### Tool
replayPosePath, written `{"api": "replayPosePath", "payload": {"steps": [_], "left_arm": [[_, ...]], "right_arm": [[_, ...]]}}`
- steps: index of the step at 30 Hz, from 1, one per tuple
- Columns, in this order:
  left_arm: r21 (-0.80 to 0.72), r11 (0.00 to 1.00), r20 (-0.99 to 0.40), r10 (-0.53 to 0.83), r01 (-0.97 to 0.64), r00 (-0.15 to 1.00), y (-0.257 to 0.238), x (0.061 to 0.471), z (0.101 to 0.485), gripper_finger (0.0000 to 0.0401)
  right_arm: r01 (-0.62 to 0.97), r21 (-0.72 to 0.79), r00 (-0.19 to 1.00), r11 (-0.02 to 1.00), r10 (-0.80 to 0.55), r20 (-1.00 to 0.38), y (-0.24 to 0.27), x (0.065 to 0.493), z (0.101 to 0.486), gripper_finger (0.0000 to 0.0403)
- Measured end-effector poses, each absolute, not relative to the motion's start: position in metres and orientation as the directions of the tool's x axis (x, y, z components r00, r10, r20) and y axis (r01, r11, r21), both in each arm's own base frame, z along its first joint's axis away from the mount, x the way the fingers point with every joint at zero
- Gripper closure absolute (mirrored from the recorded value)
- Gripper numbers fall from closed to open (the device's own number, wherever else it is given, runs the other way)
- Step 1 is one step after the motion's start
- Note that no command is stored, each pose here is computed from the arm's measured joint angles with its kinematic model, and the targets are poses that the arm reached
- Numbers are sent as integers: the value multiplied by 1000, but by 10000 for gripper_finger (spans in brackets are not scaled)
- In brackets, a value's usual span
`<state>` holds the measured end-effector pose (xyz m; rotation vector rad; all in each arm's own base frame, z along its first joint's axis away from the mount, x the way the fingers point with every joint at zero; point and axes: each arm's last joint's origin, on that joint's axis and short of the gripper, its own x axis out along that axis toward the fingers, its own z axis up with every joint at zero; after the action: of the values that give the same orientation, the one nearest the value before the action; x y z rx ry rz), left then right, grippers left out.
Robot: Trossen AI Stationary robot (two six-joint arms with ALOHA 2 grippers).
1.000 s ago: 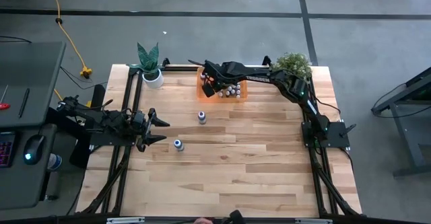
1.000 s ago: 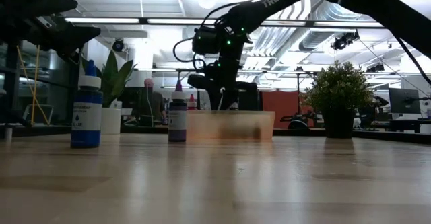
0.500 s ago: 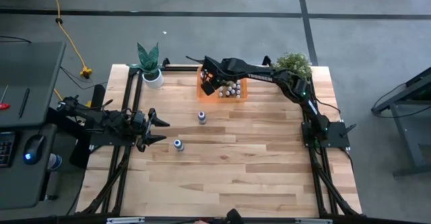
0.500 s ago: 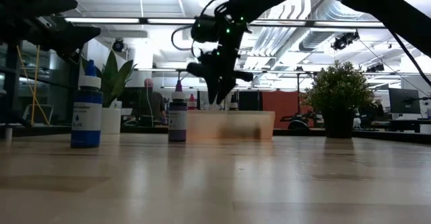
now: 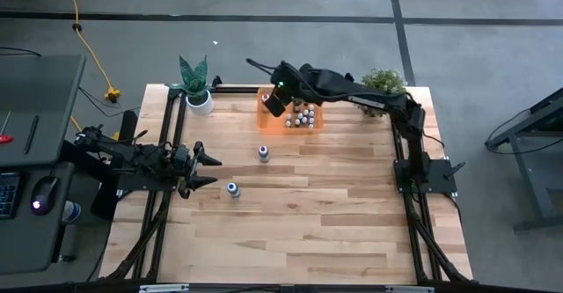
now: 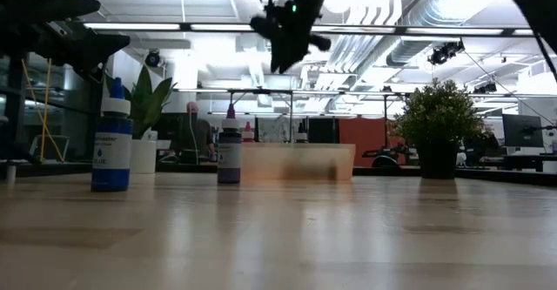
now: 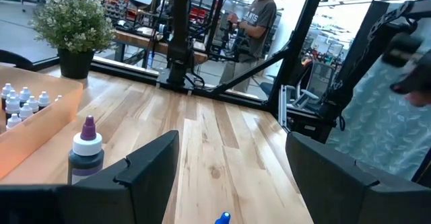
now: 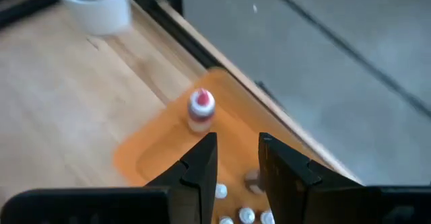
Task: Pick & Place food coloring
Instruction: Put the violet food coloring bottle into the orange bin
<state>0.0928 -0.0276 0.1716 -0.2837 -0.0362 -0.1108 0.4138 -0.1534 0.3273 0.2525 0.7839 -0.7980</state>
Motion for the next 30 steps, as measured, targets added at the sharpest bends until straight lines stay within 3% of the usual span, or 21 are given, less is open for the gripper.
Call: {"api": "replayPosePath", "payload": {"steps": [6,13,18,22,26,30], "left_arm": [[-277,954,51,-104,114,993,-28,93,172,130],[-277,954,51,-104,114,993,-28,93,172,130],[-277,954,51,-104,114,993,-28,93,172,130],[-277,954,51,-104,114,993,-28,93,172,130],[-277,954,51,-104,114,993,-28,93,172,130],[-277,954,51,-104,114,993,-28,93,172,130]], "right_arm": [[633,-50,598,773,-529,-602,-124,399,355,303],[470,23,754,882,-388,-530,-86,374,338,303],[315,-8,770,949,-260,-583,-63,369,336,303],[229,-59,780,972,-220,-586,-53,371,355,304],[121,-78,733,990,-142,-666,-50,378,363,302],[36,-75,706,997,-79,-704,-50,389,371,278]]}}
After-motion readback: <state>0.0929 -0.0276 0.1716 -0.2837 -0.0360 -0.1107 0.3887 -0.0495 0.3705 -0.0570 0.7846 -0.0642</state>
